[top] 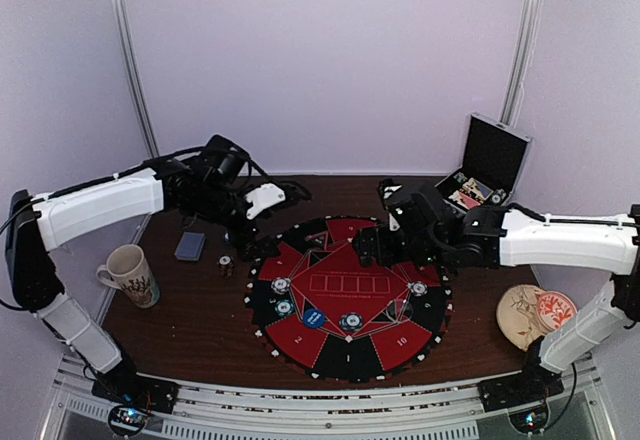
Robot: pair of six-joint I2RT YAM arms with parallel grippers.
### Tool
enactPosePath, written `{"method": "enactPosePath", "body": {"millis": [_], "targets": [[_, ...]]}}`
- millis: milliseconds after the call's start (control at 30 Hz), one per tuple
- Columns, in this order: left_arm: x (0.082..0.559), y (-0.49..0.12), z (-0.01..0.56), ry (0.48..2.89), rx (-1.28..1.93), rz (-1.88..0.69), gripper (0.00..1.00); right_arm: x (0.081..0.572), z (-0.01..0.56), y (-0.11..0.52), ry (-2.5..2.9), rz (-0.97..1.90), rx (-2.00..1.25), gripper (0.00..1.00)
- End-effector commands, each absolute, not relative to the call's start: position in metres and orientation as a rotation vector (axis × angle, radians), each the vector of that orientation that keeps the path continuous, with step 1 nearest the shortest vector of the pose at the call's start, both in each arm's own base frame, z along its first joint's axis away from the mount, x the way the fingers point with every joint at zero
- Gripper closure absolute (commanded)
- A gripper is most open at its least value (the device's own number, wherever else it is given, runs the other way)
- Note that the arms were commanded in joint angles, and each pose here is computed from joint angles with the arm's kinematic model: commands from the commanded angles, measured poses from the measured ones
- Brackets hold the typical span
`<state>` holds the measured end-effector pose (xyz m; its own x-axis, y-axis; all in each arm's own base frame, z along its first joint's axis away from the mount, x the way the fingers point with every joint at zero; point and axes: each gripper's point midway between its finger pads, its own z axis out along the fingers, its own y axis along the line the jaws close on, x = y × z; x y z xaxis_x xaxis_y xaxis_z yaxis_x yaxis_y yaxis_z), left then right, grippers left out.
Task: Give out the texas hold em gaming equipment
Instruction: Pick up the pile of poker chips from the poker table mat.
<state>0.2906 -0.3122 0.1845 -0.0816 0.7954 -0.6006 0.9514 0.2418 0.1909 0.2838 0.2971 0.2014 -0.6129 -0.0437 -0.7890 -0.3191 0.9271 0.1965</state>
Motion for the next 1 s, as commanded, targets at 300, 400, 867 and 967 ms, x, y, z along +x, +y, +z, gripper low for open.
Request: {"method": "enactPosePath", "body": {"millis": [300, 400, 867, 967], "targets": [[0.334, -0.202, 0.212, 1.918, 1.094, -0.229, 0.02, 0.22, 0.106, 0.36, 2.544, 0.216, -0.568, 0.0], [0.332, -0.197, 0.216, 1.904, 1.062, -0.22, 0.02, 0.209, 0.093, 0.365, 2.59, 0.212, -0.603, 0.01], [0.329, -0.193, 0.223, 1.859, 1.0, -0.214, 0.02, 0.19, 0.058, 0.361, 2.741, 0.145, -0.737, 0.06], [0.328, -0.192, 0.224, 1.857, 0.998, -0.216, 0.02, 0.192, 0.054, 0.361, 2.76, 0.137, -0.756, 0.08]]}}
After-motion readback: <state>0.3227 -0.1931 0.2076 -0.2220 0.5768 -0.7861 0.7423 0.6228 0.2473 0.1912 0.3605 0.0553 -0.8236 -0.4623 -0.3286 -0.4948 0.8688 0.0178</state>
